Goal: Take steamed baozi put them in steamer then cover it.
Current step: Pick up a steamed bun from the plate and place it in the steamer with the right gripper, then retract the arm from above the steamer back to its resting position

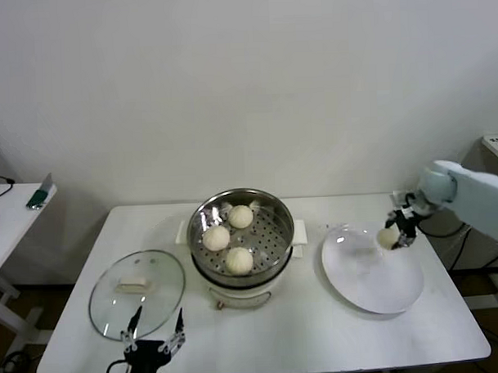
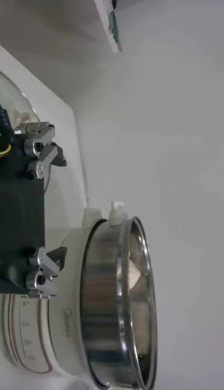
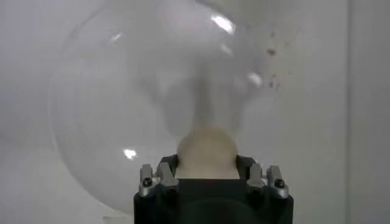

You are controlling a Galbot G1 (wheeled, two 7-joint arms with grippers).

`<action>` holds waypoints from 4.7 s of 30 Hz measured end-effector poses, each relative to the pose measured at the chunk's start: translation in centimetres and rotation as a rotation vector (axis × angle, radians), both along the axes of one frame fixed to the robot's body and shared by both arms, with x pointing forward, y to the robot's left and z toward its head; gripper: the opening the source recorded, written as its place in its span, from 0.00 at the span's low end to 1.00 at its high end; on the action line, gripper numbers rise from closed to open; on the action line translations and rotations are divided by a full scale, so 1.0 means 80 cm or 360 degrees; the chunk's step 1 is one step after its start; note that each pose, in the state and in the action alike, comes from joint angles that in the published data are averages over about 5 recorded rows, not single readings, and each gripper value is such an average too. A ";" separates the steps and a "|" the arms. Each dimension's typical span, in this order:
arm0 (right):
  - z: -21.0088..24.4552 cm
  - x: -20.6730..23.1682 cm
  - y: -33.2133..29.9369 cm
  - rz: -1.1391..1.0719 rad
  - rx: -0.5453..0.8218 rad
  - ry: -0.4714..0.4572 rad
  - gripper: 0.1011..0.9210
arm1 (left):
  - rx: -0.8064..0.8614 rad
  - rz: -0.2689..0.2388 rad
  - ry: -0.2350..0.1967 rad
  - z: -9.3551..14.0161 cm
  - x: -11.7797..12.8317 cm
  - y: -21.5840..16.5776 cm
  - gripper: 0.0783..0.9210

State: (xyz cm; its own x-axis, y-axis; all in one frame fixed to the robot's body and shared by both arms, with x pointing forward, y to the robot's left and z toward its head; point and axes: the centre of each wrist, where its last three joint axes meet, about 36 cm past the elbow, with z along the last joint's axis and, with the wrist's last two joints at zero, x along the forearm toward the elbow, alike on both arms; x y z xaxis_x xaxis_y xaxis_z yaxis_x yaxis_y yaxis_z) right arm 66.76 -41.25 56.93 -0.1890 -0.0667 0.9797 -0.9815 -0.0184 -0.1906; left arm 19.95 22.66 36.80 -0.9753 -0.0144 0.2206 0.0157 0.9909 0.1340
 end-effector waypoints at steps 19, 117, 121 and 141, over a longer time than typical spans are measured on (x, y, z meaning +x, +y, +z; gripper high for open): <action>0.210 -0.015 0.296 0.0305 0.0298 -0.0104 0.66 | 0.0020 -0.0008 -0.0014 0.005 0.006 0.010 0.88; -0.318 -0.426 0.009 -0.1554 0.1944 -0.1279 0.88 | 0.0973 0.0120 -0.0278 -0.008 0.050 0.081 0.88; -0.337 -0.454 0.021 -0.1612 0.1965 -0.1301 0.88 | 0.1298 0.0063 -0.0295 -0.027 0.053 0.102 0.88; -0.354 -0.502 0.049 -0.1759 0.2041 -0.1440 0.88 | 0.2230 -0.0207 -0.0203 -0.138 0.103 0.173 0.88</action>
